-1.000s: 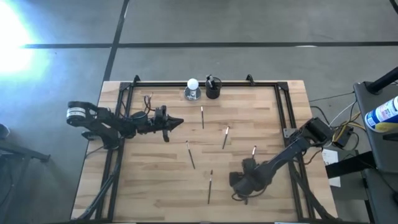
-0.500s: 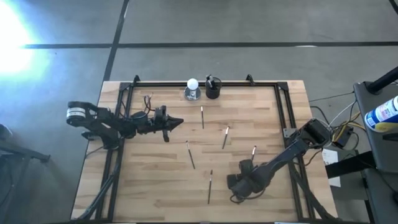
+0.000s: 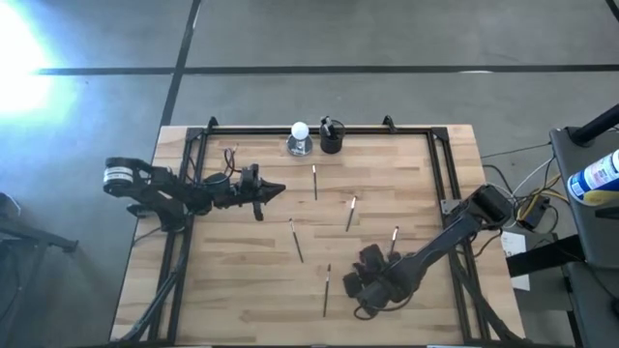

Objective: Pick & Place Makeup Supplies
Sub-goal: Put the makeup brush into the black makeup holder

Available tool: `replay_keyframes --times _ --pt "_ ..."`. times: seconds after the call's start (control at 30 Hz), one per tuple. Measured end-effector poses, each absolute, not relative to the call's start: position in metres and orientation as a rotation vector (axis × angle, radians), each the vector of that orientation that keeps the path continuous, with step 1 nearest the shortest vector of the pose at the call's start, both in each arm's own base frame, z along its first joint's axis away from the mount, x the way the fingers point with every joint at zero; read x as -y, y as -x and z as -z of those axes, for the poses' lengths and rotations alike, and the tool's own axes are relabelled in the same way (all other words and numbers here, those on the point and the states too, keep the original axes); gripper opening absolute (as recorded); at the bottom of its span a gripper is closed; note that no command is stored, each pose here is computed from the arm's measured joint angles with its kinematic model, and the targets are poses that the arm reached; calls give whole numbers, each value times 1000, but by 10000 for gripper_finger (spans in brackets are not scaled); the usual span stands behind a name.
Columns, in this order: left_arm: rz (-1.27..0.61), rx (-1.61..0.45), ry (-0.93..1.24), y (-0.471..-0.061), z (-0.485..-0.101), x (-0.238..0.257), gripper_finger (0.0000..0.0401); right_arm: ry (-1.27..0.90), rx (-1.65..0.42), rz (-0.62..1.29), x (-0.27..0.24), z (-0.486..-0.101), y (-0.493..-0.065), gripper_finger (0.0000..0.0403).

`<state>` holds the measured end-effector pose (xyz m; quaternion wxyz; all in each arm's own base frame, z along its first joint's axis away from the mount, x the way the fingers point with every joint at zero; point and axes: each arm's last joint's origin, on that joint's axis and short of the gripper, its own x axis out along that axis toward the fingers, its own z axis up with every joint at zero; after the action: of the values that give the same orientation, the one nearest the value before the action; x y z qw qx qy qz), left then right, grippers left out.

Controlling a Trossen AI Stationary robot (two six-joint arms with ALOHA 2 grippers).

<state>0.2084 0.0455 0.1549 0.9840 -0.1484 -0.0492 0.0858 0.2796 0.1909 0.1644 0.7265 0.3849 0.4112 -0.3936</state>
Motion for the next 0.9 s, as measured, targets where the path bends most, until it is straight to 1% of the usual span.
replay_keyframes --times 0.13,0.3,0.4,0.47,0.6,0.9 --pt "-172 99 299 -208 -155 -46 0 -835 -853 866 -187 -172 -280 10" --pt "-172 99 299 -208 -155 -46 0 -858 -853 883 -182 -177 -280 8" --pt "-172 99 300 -208 -155 -46 0 -933 -924 881 -176 -177 -286 11" --pt "-172 99 301 -208 -155 -46 0 -973 -981 842 -173 -176 -293 23" --pt "-172 99 301 -208 -155 -46 0 -1035 -1020 813 -162 -175 -304 73" --pt "-173 95 300 -208 -155 -46 0 -1093 -1040 860 -145 -173 -311 228"
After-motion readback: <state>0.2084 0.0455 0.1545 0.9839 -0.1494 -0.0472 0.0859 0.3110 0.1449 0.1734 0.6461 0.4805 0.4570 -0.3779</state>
